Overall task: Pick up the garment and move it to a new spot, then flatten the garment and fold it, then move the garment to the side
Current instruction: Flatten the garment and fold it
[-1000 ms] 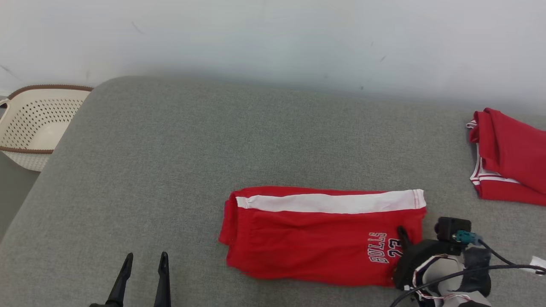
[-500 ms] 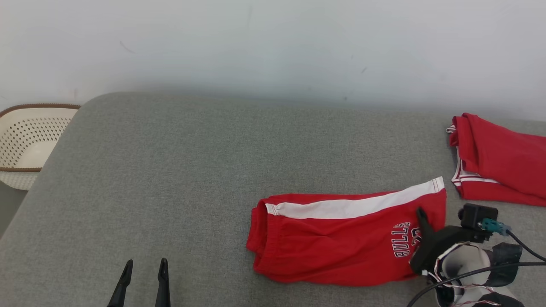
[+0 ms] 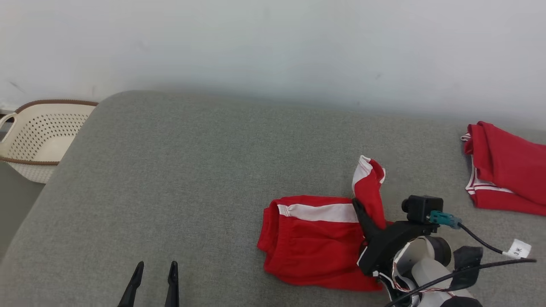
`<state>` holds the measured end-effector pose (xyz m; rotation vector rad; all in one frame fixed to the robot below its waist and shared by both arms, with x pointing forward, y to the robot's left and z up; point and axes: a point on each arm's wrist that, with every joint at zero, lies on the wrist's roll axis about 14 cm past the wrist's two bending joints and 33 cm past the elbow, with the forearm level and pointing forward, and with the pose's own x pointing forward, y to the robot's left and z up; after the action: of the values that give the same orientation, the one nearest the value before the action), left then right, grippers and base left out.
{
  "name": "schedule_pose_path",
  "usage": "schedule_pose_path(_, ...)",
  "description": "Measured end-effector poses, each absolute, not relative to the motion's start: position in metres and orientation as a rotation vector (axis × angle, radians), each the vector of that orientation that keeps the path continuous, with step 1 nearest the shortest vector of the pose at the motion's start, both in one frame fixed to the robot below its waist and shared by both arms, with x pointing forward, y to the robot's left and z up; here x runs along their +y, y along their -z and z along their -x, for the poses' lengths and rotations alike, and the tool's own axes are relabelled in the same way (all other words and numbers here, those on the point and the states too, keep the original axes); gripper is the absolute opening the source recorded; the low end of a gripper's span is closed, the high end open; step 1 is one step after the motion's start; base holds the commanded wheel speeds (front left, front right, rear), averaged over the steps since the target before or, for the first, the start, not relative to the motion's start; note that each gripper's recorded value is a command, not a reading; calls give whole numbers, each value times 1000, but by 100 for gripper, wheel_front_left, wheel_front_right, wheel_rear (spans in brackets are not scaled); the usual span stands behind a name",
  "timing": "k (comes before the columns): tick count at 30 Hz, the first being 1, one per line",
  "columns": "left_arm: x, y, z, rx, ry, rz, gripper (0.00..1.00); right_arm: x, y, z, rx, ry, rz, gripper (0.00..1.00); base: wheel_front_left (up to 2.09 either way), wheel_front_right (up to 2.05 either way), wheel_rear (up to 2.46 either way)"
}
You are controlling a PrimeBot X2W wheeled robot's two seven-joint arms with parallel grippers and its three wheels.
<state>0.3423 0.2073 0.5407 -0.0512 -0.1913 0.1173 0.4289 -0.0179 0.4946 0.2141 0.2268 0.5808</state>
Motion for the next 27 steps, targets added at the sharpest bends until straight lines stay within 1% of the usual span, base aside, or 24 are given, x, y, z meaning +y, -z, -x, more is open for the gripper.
schedule_pose_path(8,212,-543,-337,-196,-129,48,100,33,-488,-415,277,-691,-222,0,0,0,0)
schedule_pose_path(17,219,-539,-331,-183,-155,50,100,60,-470,-406,340,-743,-210,0,0,0,0)
schedule_pose_path(18,219,-538,-332,-181,-158,50,100,61,-467,-405,348,-745,-203,13,0,0,0)
schedule_pose_path(19,219,-538,-332,-180,-158,51,100,62,-466,-406,338,-750,-178,53,0,0,0)
schedule_pose_path(20,219,-537,-332,-178,-157,52,100,61,-469,-408,318,-748,-169,100,0,0,0)
schedule_pose_path(23,219,-537,-333,-178,-159,53,100,59,-478,-412,276,-736,-192,100,0,0,0)
schedule_pose_path(27,218,-538,-335,-180,-159,56,100,55,-504,-420,179,-719,-248,100,0,0,0)
